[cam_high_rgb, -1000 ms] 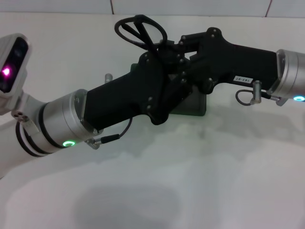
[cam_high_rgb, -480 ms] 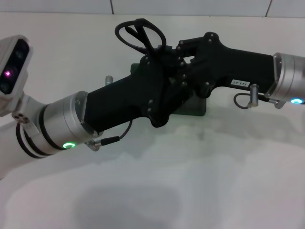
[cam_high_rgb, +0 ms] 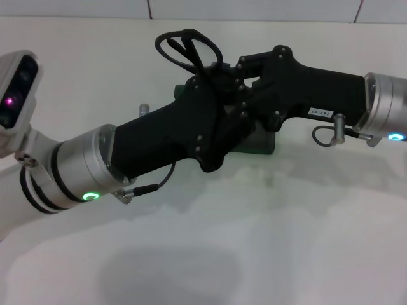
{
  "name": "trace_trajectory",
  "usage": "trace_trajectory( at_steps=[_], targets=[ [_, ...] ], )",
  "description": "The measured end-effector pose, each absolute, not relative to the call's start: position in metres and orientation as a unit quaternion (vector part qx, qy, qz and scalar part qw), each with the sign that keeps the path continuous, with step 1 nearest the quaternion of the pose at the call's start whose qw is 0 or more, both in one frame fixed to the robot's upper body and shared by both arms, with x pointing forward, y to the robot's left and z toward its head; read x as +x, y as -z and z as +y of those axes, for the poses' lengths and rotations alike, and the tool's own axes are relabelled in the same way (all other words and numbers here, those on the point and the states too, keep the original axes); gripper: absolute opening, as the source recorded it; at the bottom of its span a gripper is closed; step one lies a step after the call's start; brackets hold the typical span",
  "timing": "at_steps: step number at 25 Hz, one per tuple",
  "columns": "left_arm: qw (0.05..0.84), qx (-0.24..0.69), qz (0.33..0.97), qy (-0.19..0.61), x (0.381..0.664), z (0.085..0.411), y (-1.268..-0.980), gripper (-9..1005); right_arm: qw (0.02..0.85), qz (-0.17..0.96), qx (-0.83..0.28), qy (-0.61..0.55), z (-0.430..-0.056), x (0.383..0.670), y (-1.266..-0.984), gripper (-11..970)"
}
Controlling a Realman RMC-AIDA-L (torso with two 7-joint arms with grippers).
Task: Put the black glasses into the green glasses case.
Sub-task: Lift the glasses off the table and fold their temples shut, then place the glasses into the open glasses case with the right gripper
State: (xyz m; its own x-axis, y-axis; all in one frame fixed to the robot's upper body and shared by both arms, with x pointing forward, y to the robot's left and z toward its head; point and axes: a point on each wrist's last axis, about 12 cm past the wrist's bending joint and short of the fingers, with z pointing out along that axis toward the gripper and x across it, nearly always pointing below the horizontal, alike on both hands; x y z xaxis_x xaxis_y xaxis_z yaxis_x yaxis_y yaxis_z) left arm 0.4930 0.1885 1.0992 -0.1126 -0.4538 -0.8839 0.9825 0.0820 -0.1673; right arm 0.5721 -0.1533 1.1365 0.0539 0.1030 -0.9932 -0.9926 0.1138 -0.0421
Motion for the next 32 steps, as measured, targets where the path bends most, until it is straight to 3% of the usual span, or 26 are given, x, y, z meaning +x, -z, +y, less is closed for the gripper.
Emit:
trace_trajectory(
  at_steps=[19, 32],
  targets=[
    [0.602, 0.279, 0.462, 0.588, 0.476, 0.210, -1.085, 78, 0.581, 0.527, -0.449, -0.429, -0.158, 0.592, -1.140, 77],
    [0.615, 0.270, 0.470, 0.572, 0.468, 0.220, -1.079, 78, 0.485, 0.635, -0.507, -0.322, -0.142, 0.611, -1.120, 77]
  ],
)
